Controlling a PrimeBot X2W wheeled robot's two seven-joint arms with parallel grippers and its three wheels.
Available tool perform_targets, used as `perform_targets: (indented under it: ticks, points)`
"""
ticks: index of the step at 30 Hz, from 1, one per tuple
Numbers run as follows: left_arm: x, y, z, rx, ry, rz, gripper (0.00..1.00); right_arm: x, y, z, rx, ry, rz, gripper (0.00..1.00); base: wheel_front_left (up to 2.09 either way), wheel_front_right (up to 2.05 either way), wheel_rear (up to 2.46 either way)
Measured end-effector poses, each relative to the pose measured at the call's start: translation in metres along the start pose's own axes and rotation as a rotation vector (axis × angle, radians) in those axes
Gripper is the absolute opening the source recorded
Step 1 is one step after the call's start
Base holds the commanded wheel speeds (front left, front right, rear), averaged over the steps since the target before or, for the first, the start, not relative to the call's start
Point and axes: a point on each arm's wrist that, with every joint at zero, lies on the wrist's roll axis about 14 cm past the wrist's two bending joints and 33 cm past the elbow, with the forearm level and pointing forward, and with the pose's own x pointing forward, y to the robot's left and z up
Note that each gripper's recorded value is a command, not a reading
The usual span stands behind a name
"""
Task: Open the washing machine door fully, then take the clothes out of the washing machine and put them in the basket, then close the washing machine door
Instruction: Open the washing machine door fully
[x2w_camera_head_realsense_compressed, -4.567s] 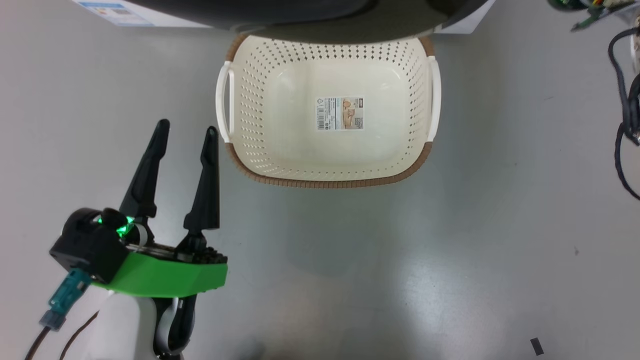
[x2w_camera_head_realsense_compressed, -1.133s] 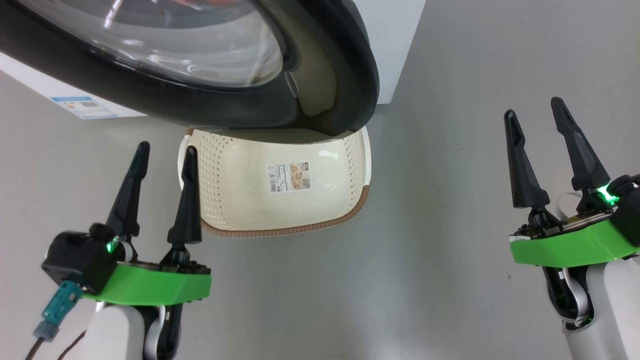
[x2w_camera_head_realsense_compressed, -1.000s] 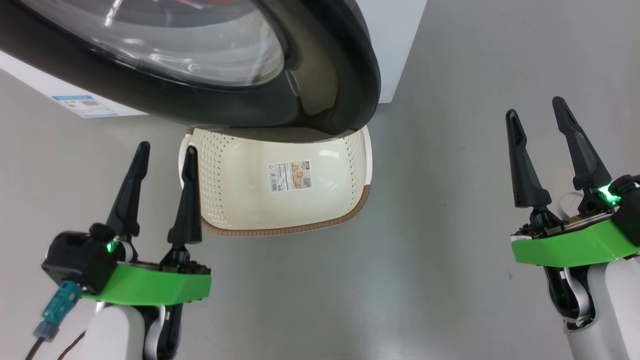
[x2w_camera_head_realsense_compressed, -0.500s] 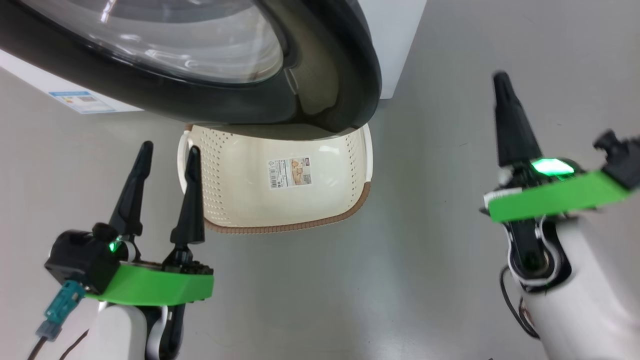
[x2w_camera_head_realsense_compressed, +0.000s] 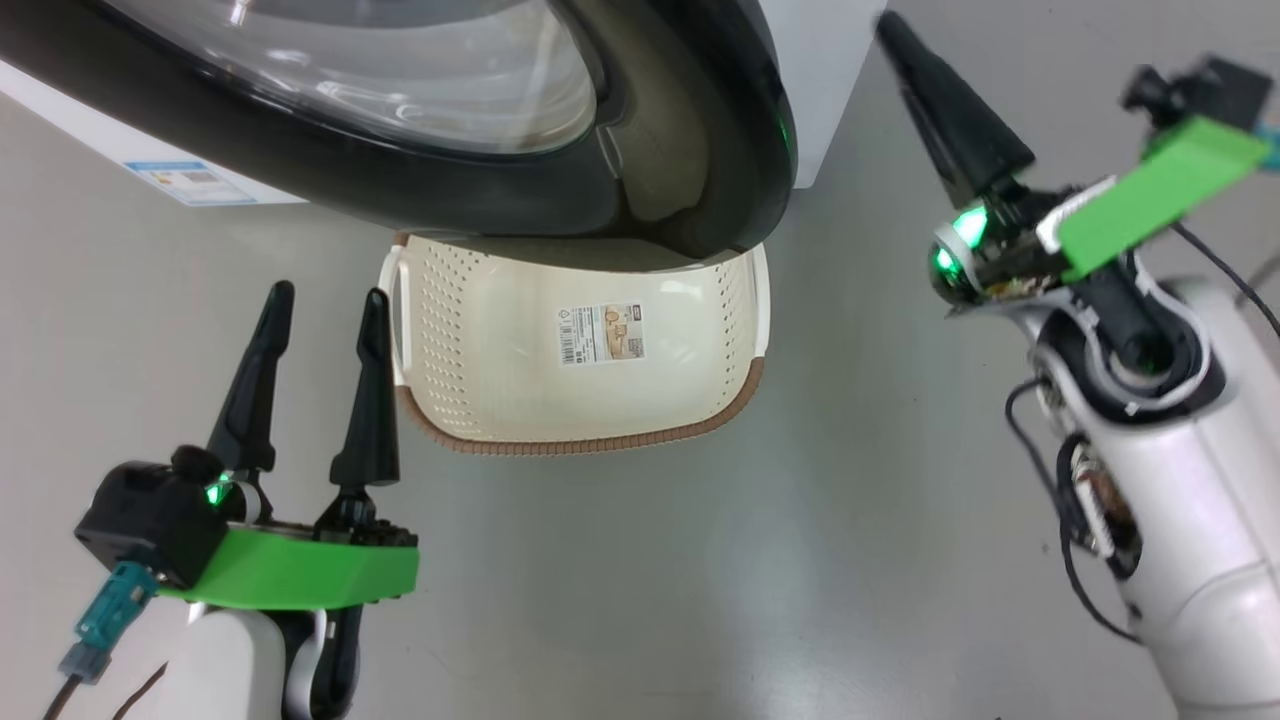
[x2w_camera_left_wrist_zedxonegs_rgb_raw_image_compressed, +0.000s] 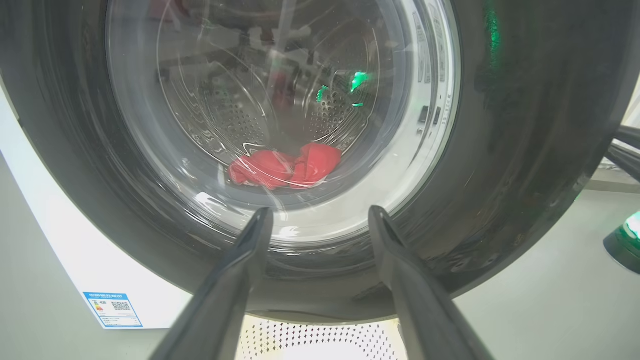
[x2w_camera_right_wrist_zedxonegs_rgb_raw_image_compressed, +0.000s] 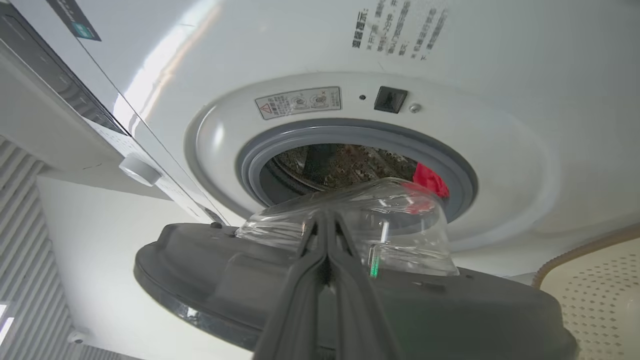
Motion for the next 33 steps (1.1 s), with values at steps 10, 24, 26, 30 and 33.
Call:
perform_targets:
  ticks: [10, 24, 26, 30, 33]
  points:
    - [-0.003, 0.005, -0.001, 0.005, 0.008, 0.011, 1.0, 0.02, 0.029, -0.035, 0.161, 0.335, 0.107, 0.0, 0.0, 0.0, 0.0]
    - [-0.006, 0.006, 0.001, 0.008, 0.009, 0.016, 1.0, 0.011, 0.033, -0.067, 0.074, 0.553, 0.095, 0.0, 0.0, 0.0, 0.0]
    - [-0.007, 0.005, 0.002, 0.007, 0.007, 0.015, 1.0, 0.008, 0.034, -0.073, 0.056, 0.578, 0.092, 0.0, 0.0, 0.0, 0.0]
    - [-0.009, 0.005, 0.011, 0.01, -0.011, 0.015, 1.0, 0.001, 0.035, -0.088, 0.027, 0.625, 0.081, 0.0, 0.0, 0.0, 0.0]
    - [-0.012, 0.007, 0.019, 0.014, -0.028, 0.021, 1.0, -0.004, 0.035, -0.099, 0.022, 0.657, 0.078, 0.0, 0.0, 0.0, 0.0]
